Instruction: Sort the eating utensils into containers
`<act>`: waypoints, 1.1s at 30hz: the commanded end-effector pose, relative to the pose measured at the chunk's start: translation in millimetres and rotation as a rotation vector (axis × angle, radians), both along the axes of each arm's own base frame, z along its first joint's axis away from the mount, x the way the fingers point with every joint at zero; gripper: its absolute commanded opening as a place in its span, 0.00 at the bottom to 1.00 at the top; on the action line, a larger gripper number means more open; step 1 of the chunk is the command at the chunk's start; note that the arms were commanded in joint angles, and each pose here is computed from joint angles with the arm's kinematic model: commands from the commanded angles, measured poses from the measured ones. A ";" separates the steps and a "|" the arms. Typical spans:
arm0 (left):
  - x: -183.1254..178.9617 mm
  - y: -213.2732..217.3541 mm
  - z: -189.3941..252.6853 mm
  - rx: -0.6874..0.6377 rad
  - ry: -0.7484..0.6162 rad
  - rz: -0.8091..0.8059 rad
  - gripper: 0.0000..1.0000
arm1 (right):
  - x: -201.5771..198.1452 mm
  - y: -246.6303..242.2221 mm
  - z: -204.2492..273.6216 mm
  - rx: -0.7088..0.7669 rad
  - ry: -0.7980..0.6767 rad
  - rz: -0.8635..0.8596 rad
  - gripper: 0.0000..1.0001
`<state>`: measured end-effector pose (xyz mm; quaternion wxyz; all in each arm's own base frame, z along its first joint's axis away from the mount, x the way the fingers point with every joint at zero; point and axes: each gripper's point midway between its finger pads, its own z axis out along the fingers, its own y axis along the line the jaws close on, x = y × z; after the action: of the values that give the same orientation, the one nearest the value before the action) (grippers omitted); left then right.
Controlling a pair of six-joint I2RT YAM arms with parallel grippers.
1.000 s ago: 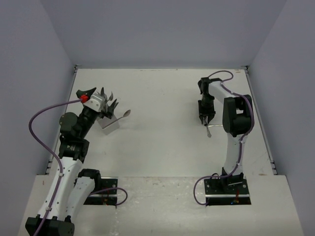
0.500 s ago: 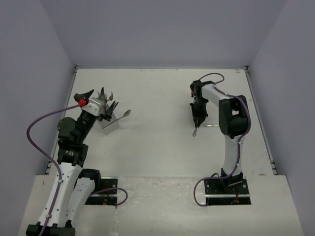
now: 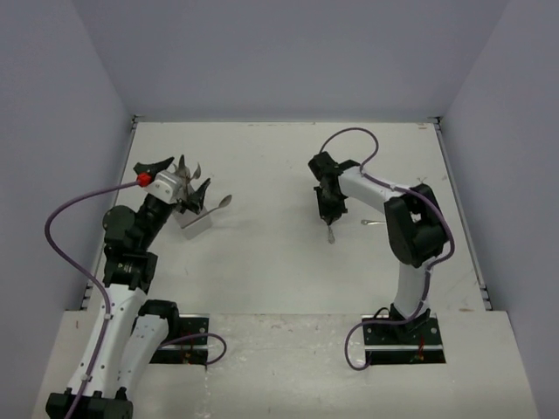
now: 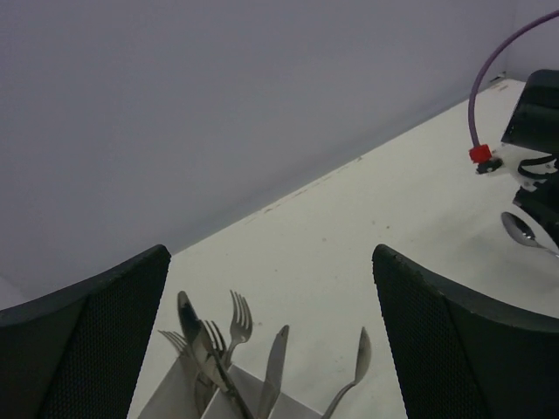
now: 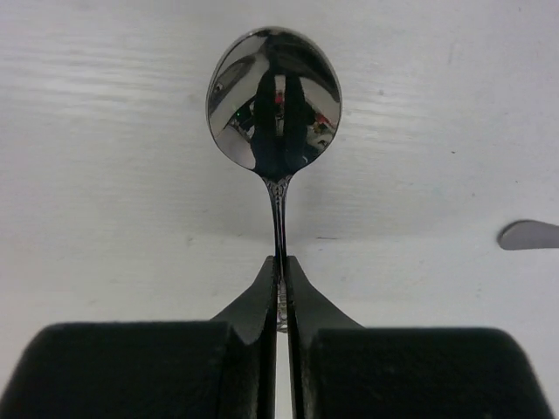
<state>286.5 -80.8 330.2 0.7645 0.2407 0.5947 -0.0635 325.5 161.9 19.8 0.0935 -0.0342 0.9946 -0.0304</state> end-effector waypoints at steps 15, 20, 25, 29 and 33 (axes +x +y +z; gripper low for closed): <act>39.6 -162.5 -30.4 -0.517 0.561 -0.405 1.00 | -2.8 109.8 186.7 0.753 -0.643 0.413 0.00; 52.6 -183.1 -59.3 -0.594 0.645 -0.348 1.00 | -20.9 122.1 203.7 0.794 -0.656 0.484 0.00; 64.3 -192.0 -81.5 -0.612 0.673 -0.229 1.00 | -23.3 119.9 205.1 0.784 -0.633 0.459 0.00; 64.1 -205.9 -82.6 -0.632 0.680 -0.247 1.00 | -21.5 117.5 196.6 0.742 -0.611 0.427 0.00; 58.0 -221.5 -83.8 -0.622 0.673 -0.273 0.98 | -18.2 117.4 191.5 0.723 -0.597 0.406 0.00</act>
<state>336.1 -292.2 208.8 0.5082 0.0548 0.7646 -0.3925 298.0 276.2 193.1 0.3622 -0.1878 0.8508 0.3312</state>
